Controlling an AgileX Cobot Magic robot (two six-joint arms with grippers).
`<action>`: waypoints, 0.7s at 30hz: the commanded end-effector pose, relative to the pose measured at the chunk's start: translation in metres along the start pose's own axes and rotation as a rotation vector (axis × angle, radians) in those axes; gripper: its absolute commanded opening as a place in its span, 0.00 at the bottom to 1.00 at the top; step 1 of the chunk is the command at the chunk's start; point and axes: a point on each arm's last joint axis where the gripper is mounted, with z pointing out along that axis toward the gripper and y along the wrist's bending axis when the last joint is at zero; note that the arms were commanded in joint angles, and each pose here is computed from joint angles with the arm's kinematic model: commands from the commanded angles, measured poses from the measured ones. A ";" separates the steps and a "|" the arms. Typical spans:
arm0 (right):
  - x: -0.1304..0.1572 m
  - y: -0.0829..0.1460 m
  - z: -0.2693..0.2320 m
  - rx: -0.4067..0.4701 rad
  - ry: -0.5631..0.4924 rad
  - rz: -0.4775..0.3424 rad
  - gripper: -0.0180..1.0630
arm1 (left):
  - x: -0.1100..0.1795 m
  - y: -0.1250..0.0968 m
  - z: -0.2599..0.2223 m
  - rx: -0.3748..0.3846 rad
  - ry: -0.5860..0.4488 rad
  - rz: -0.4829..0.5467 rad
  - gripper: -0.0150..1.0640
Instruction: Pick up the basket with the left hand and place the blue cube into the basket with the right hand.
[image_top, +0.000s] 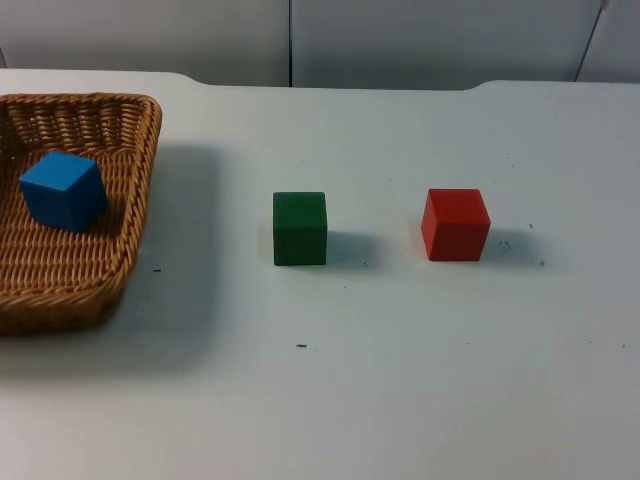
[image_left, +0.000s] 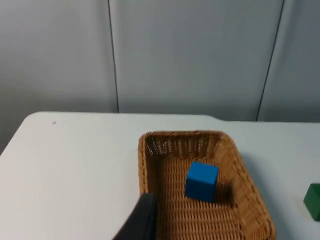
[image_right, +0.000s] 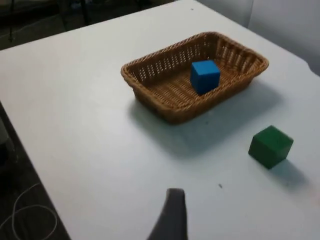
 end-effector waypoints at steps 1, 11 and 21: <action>0.009 0.002 -0.006 0.003 0.032 0.021 0.69 | 0.010 0.004 -0.004 -0.041 0.077 -0.025 0.86; 0.048 0.008 -0.036 0.072 0.089 0.106 0.69 | 0.018 0.009 -0.008 -0.119 0.178 -0.006 0.86; 0.067 0.007 -0.056 0.153 0.113 0.135 0.69 | 0.027 0.015 -0.003 -0.173 0.231 -0.033 0.86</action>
